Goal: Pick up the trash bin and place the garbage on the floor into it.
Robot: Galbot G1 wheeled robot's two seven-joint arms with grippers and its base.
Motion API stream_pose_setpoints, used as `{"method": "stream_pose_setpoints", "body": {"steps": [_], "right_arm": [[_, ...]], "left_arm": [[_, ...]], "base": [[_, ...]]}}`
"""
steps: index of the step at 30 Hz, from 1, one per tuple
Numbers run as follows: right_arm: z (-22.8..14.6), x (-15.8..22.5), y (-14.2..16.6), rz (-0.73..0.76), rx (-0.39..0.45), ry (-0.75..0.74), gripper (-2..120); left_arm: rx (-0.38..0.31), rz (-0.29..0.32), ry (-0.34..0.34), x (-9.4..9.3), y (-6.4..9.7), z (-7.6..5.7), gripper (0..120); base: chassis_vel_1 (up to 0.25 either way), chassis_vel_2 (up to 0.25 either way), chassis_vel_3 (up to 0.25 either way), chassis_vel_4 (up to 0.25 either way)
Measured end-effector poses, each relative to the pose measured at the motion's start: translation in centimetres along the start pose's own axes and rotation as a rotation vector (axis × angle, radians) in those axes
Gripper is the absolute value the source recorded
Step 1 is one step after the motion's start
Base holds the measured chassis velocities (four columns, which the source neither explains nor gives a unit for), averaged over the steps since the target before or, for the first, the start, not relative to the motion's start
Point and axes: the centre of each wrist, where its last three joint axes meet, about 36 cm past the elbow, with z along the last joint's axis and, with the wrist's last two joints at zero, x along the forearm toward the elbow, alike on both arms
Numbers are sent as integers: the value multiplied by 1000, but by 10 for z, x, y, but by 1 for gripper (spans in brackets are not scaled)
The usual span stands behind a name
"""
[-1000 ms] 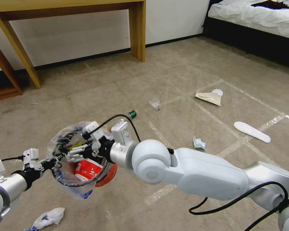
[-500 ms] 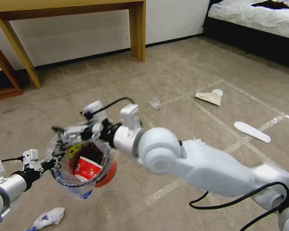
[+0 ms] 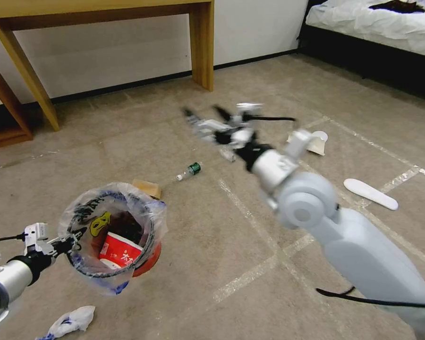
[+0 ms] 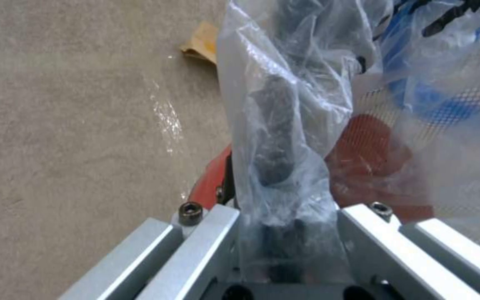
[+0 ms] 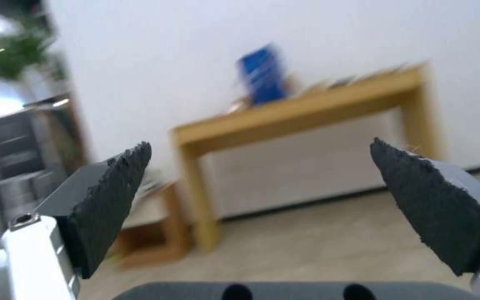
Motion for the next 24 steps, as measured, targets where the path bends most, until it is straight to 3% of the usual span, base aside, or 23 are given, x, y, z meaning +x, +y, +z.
{"method": "stream_pose_setpoints", "body": {"steps": [3,8,17,24], "right_arm": [[-4,16,-11,60,29,-33,100],[-20,69,-42,255,177,-146,100],[-1,142,-45,460,351,-252,100],[21,166,-21,511,353,-268,100]], "left_arm": [[6,-2,-6,1,0,1,1],[24,-6,-24,7,-2,5,1],[25,-18,-38,11,-8,18,1],[35,-10,-51,13,-13,21,1]], "base": [[0,0,0,0],[0,0,0,0],[0,0,0,0],[0,0,0,0]]}}
